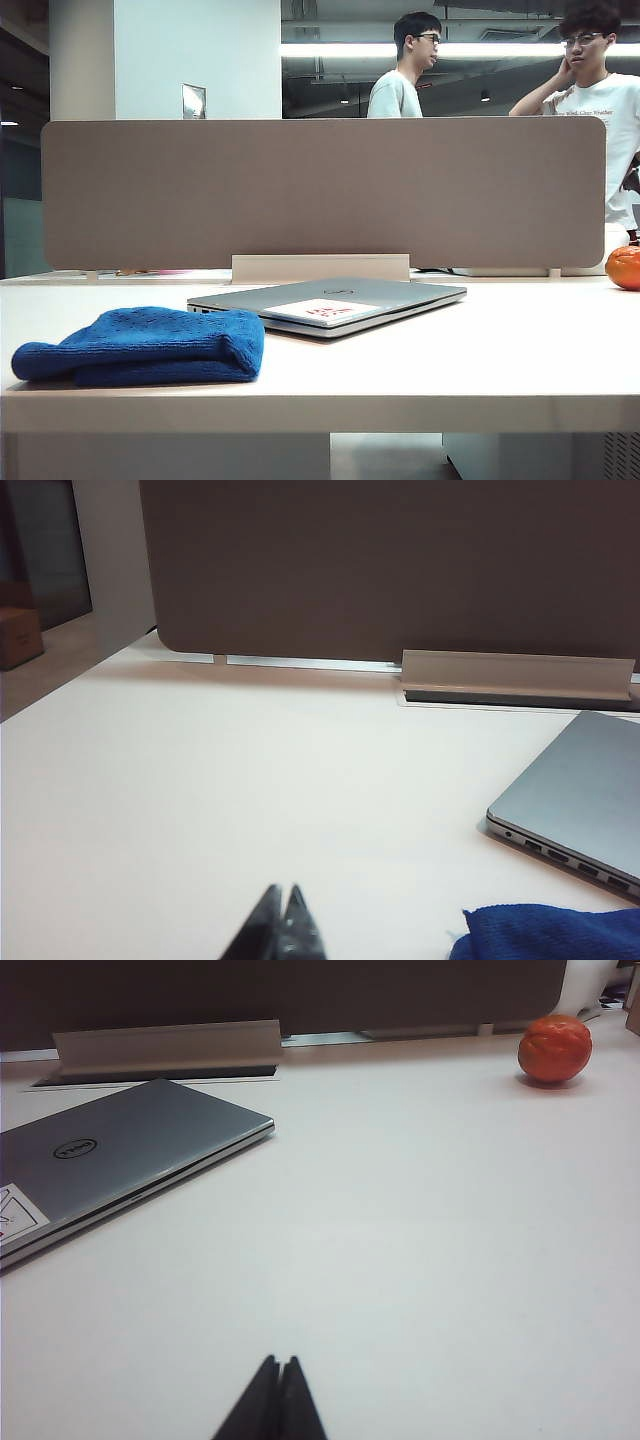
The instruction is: Pick up the blue rag and put it over the laptop.
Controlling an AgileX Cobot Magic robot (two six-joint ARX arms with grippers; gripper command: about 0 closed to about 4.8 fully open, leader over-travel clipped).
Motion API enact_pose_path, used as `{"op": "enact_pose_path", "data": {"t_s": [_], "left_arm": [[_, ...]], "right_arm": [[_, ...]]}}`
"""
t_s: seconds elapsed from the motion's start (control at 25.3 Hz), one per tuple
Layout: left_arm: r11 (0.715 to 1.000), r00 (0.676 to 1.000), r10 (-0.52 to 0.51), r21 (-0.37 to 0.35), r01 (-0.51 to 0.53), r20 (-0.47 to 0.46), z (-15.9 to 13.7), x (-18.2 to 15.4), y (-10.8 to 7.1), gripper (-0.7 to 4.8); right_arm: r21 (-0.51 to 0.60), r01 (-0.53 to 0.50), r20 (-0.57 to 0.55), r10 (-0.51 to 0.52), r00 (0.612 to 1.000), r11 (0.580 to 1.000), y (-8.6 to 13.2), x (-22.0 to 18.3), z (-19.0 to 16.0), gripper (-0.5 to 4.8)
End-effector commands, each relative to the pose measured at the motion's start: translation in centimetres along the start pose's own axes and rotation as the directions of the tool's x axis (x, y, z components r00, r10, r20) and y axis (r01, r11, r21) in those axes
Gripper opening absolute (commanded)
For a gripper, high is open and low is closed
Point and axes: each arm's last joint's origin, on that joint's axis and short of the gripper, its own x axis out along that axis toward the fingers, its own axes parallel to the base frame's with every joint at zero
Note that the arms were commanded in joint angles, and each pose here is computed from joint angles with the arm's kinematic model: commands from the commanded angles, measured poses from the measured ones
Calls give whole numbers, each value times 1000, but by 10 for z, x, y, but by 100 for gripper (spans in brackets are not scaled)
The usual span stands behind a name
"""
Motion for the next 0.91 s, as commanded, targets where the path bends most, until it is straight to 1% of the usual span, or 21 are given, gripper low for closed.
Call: {"op": "enact_pose_path", "data": {"t_s": [0.04,0.2,0.28,0.36,0.43,0.55,0.59,0.67,0.83,0.91], "left_arm": [[1000,1000,-5,0,5,11,2,0,0,-6],[1000,1000,-5,1,5,11,2,0,0,-6],[1000,1000,-4,1,4,11,2,0,0,-6],[1000,1000,-1,1,1,11,2,0,0,-6],[1000,1000,-1,1,1,11,2,0,0,-6],[1000,1000,-1,1,1,10,2,0,0,-6],[1000,1000,-1,1,1,11,2,0,0,-6],[1000,1000,-1,1,1,10,2,0,0,-6],[1000,1000,-1,1,1,10,2,0,0,-6],[1000,1000,-1,0,1,10,2,0,0,-6]], "right_arm": [[0,-4,15,4,1000,1000,0,0,0,-1],[2,-24,2,24,1000,1000,1,0,-1,-1],[5,-72,-2,72,997,997,2,0,-1,-1],[17,-142,-7,142,990,990,4,0,-2,-1],[39,-182,-14,183,983,983,5,0,-2,-1],[103,-287,-33,291,956,952,8,-1,-3,-1],[124,-302,-33,308,951,945,9,-1,-3,-1],[184,-328,-31,339,940,927,10,-1,-3,0],[260,-357,-31,378,925,897,11,-2,-3,0],[330,-355,-31,386,922,875,11,-2,-3,0]]}}
